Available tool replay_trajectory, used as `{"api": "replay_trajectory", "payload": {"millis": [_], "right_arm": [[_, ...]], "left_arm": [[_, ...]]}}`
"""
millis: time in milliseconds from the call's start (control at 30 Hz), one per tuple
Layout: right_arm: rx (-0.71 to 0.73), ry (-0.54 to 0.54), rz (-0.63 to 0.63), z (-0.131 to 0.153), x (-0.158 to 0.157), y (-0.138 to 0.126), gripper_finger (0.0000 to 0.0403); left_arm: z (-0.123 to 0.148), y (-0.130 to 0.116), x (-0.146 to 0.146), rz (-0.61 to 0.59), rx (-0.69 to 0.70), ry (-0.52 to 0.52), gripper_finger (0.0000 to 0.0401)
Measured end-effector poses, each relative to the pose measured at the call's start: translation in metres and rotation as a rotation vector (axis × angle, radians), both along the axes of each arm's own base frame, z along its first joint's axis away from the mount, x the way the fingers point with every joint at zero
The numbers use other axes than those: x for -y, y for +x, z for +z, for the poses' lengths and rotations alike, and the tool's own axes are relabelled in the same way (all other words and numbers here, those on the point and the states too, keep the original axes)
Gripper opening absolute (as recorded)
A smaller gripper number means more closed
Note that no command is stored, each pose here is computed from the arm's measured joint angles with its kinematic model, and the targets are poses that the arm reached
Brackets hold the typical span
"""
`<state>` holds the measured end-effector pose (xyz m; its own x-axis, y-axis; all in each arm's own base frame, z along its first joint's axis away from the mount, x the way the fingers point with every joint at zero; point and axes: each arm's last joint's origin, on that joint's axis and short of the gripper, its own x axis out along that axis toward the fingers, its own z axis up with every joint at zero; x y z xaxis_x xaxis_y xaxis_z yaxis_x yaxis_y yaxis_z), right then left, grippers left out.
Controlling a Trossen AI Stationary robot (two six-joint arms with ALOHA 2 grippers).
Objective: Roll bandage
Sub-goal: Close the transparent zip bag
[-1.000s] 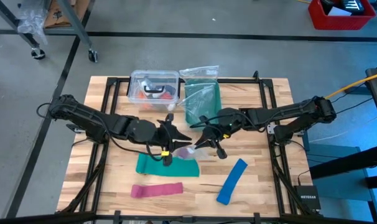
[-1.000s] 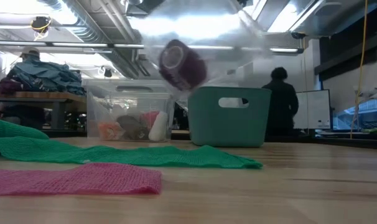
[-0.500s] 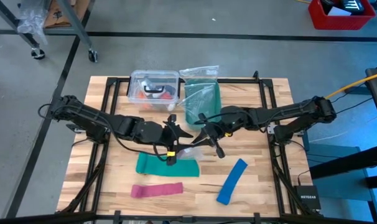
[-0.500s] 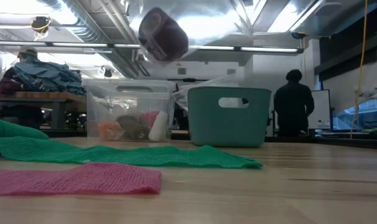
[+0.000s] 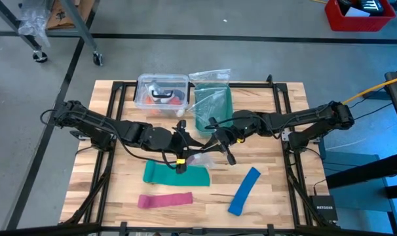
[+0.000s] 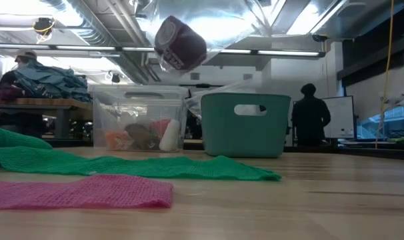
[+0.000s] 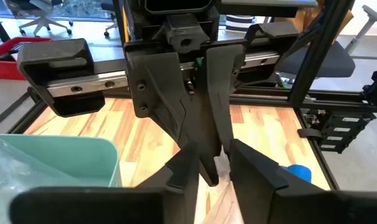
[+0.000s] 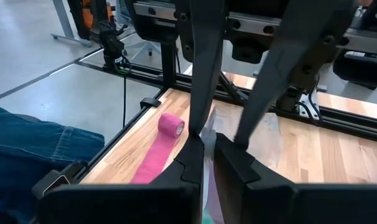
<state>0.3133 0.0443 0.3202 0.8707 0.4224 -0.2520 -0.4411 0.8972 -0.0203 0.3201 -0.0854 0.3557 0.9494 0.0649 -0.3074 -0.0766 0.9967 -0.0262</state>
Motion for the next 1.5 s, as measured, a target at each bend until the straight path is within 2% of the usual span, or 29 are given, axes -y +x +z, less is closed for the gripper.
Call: {"api": "replay_trajectory", "payload": {"millis": [267, 867, 1100, 1500], "right_arm": [[-0.024, -0.002, 0.003, -0.0022, -0.0001, -0.0007, 0.0025], [-0.034, -0.003, 0.004, -0.0032, -0.0002, -0.001, 0.0025], [-0.037, -0.002, 0.008, -0.0034, -0.0004, -0.0011, 0.0025], [-0.036, -0.002, 0.009, -0.0026, -0.0004, -0.0017, 0.0025]], "left_arm": [[-0.0004, -0.0006, 0.0016, 0.001, -0.003, -0.009, 0.0038], [-0.0046, -0.0031, 0.0031, 0.01, -0.049, -0.044, 0.0044], [-0.0052, -0.0033, 0.0041, -0.027, -0.06, -0.052, 0.0005], [-0.0022, -0.002, 0.004, -0.008, -0.02, -0.047, 0.0]]}}
